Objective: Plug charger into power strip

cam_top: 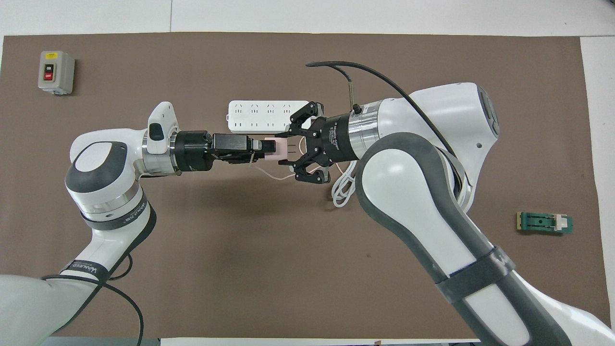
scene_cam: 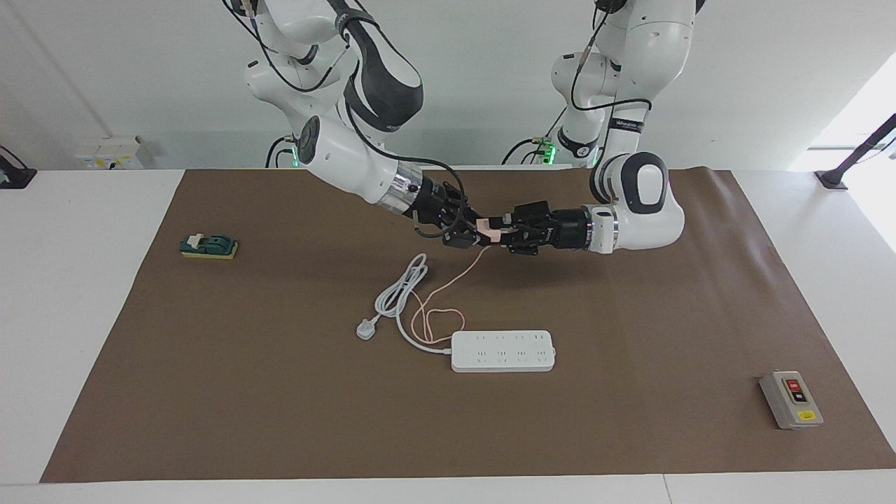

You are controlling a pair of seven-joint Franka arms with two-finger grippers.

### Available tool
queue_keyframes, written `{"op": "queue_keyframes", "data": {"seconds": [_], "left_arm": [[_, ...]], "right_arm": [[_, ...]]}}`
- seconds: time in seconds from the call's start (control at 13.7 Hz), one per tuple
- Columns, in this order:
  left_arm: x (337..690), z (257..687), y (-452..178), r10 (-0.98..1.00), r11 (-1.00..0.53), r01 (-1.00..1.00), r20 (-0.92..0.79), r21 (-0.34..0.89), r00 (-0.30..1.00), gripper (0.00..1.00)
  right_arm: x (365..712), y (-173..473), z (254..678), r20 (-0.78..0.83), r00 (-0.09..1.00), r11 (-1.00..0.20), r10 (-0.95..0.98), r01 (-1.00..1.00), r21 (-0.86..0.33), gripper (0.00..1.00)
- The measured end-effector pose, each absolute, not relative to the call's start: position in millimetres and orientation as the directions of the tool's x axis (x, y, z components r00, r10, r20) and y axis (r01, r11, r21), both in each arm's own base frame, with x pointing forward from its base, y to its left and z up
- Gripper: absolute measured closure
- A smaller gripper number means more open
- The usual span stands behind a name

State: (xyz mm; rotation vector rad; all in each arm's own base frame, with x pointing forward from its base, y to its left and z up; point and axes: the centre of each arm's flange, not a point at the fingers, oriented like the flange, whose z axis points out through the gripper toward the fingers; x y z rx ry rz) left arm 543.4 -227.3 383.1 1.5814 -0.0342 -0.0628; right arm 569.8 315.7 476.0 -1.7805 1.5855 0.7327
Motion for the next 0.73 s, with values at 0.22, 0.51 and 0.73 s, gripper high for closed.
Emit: {"op": "queue_keyframes", "data": {"seconds": [0.22, 0.51, 0.73], "left_arm": [[543.4, 384.6, -227.2, -0.061, -0.009, 0.009, -0.009, 1.000, 0.998, 0.68], [543.4, 385.4, -227.3, -0.060, -0.008, 0.011, -0.011, 1.000, 0.998, 0.68], [543.5, 385.4, -227.1, -0.060, -0.008, 0.013, -0.013, 1.000, 0.998, 0.68]], "right_arm": [[570.2, 315.4, 475.5, -0.761, 0.114, -0.068, -0.639, -0.993, -0.091, 0.50], [571.1, 314.6, 476.9, -0.762, 0.106, -0.060, -0.639, -0.994, -0.088, 0.44], [574.0, 311.6, 480.6, -0.763, 0.107, -0.053, -0.638, -0.994, -0.095, 0.11]]}}
